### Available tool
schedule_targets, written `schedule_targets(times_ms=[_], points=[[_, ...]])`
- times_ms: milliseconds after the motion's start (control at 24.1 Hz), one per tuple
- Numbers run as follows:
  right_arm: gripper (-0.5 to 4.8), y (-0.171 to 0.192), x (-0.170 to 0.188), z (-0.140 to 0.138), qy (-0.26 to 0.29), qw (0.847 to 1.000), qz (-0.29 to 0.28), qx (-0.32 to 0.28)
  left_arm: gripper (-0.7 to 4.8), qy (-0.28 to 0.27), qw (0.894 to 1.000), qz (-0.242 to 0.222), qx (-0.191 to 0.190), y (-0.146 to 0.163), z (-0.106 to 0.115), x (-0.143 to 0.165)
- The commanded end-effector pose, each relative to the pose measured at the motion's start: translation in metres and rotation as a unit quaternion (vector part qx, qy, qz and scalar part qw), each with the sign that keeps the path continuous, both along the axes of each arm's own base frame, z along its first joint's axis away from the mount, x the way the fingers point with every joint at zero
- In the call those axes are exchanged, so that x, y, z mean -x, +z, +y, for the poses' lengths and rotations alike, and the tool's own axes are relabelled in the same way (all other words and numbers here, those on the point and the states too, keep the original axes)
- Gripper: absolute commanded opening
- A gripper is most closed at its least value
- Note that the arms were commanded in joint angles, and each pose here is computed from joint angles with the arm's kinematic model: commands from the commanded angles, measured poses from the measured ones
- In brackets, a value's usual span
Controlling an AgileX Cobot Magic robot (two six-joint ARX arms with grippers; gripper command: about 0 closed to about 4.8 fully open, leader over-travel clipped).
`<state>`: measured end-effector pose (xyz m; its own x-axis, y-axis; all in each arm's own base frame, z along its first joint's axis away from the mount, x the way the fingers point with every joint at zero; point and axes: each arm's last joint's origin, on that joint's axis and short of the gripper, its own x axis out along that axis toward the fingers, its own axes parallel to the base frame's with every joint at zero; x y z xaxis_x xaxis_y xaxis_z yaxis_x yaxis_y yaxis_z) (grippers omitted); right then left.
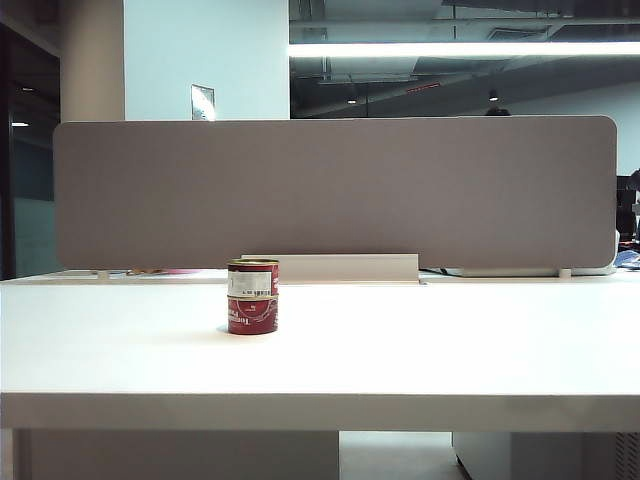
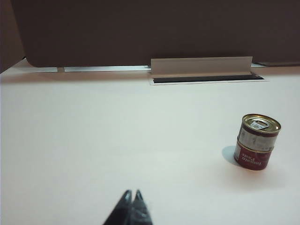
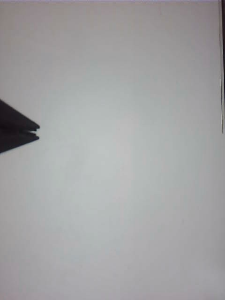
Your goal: Stack a can of tomatoes on the right onto the can of tomatoes on the left.
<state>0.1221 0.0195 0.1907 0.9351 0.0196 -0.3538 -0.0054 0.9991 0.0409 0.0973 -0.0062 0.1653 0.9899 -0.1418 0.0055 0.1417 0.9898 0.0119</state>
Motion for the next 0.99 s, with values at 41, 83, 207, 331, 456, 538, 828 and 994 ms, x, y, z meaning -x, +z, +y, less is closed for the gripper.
schedule_targets(times_ms=[41,83,207,331,456,538,828,994], points=[[-0.05,-0.007,0.006,-0.004,0.006,0.999,-0.031,-0.016,-0.06,0.000,1.000,-0.008,-0.004,0.002,0.000,0.000],[-0.05,-0.010,0.008,-0.005,0.005,0.999,-0.036,-0.017,-0.06,0.000,1.000,-0.008,-0.004,0.002,0.000,0.000],[-0.05,-0.022,0.013,-0.008,-0.003,0.999,-0.046,-0.020,-0.06,0.000,1.000,-0.007,-0.004,0.002,0.000,0.000],[-0.05,-0.031,0.018,-0.009,0.009,0.998,-0.063,-0.027,-0.06,0.000,1.000,-0.007,-0.004,0.002,0.000,0.000],[-0.05,-0.032,0.021,-0.011,0.010,0.995,-0.094,-0.031,-0.06,0.000,1.000,-0.007,-0.004,0.002,0.000,0.000],[-0.05,-0.030,0.023,-0.012,0.010,0.994,-0.107,-0.031,-0.06,0.000,1.000,-0.007,-0.004,0.002,0.000,0.000],[-0.05,-0.026,0.027,-0.017,0.020,0.989,-0.140,-0.039,-0.06,0.000,1.000,-0.007,-0.004,0.002,0.000,0.000],[-0.05,-0.025,0.027,-0.017,0.019,0.988,-0.147,-0.034,-0.06,0.000,1.000,-0.007,-0.004,0.002,0.000,0.000]])
